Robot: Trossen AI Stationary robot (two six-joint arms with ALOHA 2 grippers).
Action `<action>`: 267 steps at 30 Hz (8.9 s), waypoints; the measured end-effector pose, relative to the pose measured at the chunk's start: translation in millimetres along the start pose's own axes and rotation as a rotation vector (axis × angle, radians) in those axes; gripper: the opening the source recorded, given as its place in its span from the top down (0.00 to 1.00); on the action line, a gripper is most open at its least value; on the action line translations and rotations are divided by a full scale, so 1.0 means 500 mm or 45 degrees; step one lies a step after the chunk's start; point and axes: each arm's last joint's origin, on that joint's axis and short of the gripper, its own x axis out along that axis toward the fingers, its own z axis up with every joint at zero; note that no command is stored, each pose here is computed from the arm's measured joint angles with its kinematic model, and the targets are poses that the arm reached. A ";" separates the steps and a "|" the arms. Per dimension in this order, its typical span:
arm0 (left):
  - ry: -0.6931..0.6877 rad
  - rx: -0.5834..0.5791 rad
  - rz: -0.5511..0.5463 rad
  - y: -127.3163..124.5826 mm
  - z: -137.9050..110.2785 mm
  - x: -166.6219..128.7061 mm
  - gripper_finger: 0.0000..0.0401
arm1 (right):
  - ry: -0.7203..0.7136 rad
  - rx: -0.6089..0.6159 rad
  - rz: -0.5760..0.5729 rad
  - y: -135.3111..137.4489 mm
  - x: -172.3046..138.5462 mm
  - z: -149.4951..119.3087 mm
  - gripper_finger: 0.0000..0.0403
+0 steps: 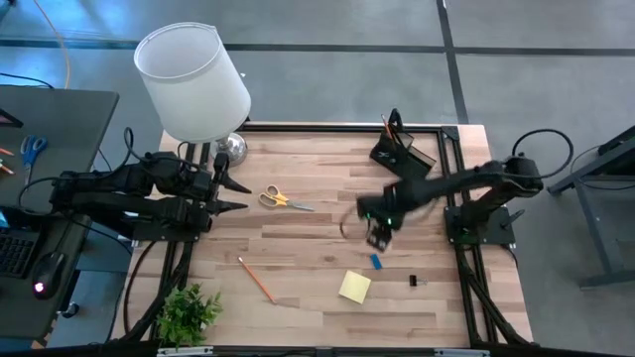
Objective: Pick and place office supplies into organizer
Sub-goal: Put the black binder clip into the mesh desk organizer, then put the blue eraser into the mesh desk organizer
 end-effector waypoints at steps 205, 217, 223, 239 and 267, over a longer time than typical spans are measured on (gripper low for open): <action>0.073 -0.010 -0.127 -0.001 -0.010 0.033 0.62 | -0.194 0.663 -0.076 0.092 0.120 -0.034 0.50; 0.047 0.003 -0.126 -0.001 -0.006 0.032 0.62 | -0.221 0.595 -0.171 0.169 0.174 -0.061 0.51; 0.045 -0.005 -0.129 -0.002 -0.006 0.031 0.62 | -0.182 0.580 -0.244 0.184 0.181 -0.058 0.51; 0.042 -0.013 -0.158 -0.003 -0.005 0.030 0.62 | -0.181 0.568 -0.343 0.189 0.179 -0.061 0.51; 0.042 -0.012 -0.157 -0.003 -0.005 0.030 0.62 | -0.109 0.568 -0.330 0.192 0.198 -0.062 0.74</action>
